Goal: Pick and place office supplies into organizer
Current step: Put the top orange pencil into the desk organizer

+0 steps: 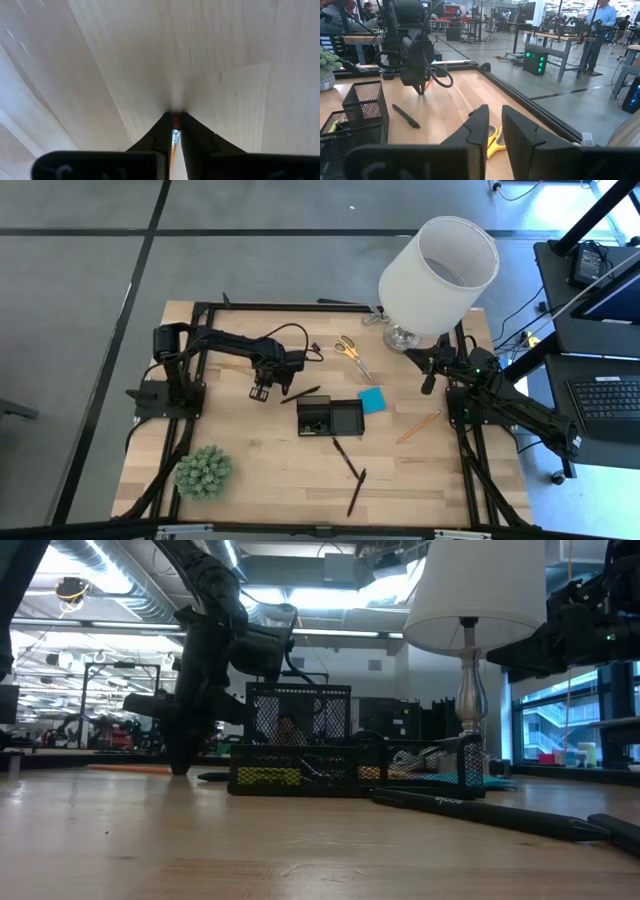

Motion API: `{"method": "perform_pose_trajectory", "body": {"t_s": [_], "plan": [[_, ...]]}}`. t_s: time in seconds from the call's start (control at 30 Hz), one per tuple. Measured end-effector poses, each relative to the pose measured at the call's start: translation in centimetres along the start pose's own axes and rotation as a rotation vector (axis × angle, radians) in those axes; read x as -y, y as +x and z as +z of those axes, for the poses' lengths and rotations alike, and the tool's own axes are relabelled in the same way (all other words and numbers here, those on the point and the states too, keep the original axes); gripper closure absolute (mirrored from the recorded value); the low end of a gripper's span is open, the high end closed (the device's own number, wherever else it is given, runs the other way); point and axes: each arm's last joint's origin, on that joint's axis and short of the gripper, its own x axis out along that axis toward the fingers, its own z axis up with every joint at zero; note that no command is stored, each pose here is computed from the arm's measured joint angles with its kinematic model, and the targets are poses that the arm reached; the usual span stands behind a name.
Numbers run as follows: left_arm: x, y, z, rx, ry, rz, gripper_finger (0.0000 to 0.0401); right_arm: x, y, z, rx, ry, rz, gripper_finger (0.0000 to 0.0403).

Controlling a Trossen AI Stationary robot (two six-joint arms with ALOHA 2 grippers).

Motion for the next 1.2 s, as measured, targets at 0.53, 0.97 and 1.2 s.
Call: {"method": "perform_pose_trajectory", "body": {"t_s": [0.53, 0.97, 1.2], "plan": [[0.0, -1.4, 0.2, 0.044, -0.059, 0.025, 0.0397, 0.0, 0.0, 0.0, 0.000, 0.000, 0.000, 0.0345], [0.7, -6.7, -1.5, 0.237, -0.209, 0.084, 0.0398, 0.0, 0.0, 0.0, 0.000, 0.000, 0.000, 0.0345], [2.0, -11.7, -4.3, 0.416, -0.308, 0.202, 0.0398, 0.0, 0.0, 0.0, 0.000, 0.003, 0.000, 0.0345]]}}
